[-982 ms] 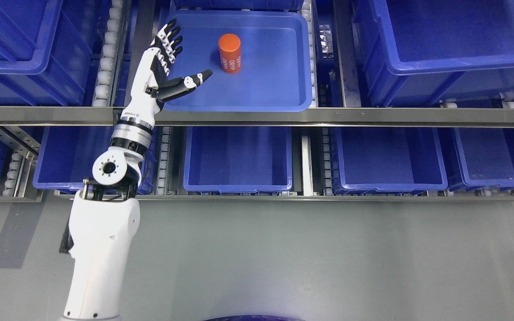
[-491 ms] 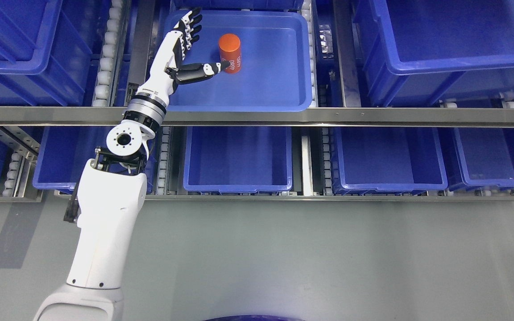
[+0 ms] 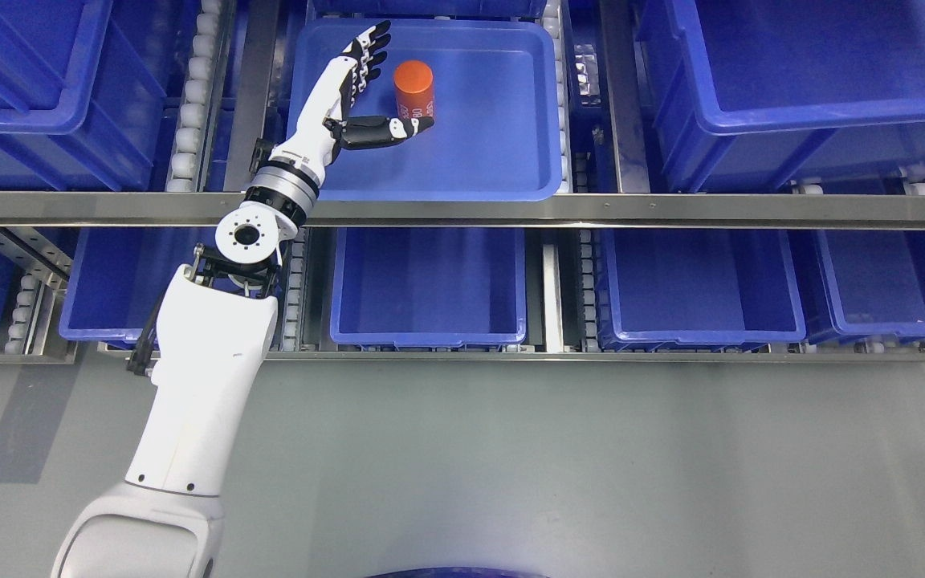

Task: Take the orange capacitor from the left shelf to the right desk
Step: 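Reach the left hand toward the orange capacitor in the blue bin, then close the left hand around the orange capacitor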

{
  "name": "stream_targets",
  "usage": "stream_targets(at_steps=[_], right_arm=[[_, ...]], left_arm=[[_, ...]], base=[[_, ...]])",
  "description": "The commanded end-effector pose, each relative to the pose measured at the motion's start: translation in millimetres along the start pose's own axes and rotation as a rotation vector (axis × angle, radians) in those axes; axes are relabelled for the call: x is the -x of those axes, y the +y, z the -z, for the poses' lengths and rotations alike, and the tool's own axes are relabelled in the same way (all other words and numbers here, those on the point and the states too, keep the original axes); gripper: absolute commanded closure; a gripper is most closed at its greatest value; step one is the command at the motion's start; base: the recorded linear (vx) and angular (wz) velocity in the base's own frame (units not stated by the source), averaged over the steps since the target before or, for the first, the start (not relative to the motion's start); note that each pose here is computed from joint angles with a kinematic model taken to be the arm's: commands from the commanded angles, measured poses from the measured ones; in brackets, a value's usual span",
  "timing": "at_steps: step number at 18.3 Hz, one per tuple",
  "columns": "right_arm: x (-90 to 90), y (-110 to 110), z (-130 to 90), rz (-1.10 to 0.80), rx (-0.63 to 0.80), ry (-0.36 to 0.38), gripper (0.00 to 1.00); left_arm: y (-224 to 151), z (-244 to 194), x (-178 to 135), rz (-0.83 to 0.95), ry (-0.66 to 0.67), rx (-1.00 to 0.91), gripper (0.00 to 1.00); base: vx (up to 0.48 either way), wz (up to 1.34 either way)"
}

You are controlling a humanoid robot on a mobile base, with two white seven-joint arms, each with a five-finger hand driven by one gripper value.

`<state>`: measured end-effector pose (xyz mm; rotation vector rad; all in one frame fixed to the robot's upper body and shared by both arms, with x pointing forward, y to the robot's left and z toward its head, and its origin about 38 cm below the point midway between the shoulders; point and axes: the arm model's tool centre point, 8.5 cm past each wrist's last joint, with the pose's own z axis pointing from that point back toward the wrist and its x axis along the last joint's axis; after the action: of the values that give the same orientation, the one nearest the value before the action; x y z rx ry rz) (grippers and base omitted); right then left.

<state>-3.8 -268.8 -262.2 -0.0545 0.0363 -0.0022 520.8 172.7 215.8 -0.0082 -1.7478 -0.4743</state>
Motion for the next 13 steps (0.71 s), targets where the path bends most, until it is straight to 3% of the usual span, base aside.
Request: stream_targets(at_steps=[1,5,13], right_arm=[[-2.8,-11.5,0.1,0.010,0.018,-0.020,0.00],[-2.8,-11.5,0.1,0.010,0.018,-0.020,0.00],[-2.8,-11.5,0.1,0.010,0.018,-0.020,0.00]], left_arm=[[-15.2,13.0,28.3,0.046,0.101,0.058,0.03],[-16.0,12.3,36.4,0.082,0.127,0.059,0.08],[-4.7,15.5,39.0,0.088,0.112,0.041,0.31]], base=[[0.000,0.00],[0.000,0.00],[0.000,0.00]])
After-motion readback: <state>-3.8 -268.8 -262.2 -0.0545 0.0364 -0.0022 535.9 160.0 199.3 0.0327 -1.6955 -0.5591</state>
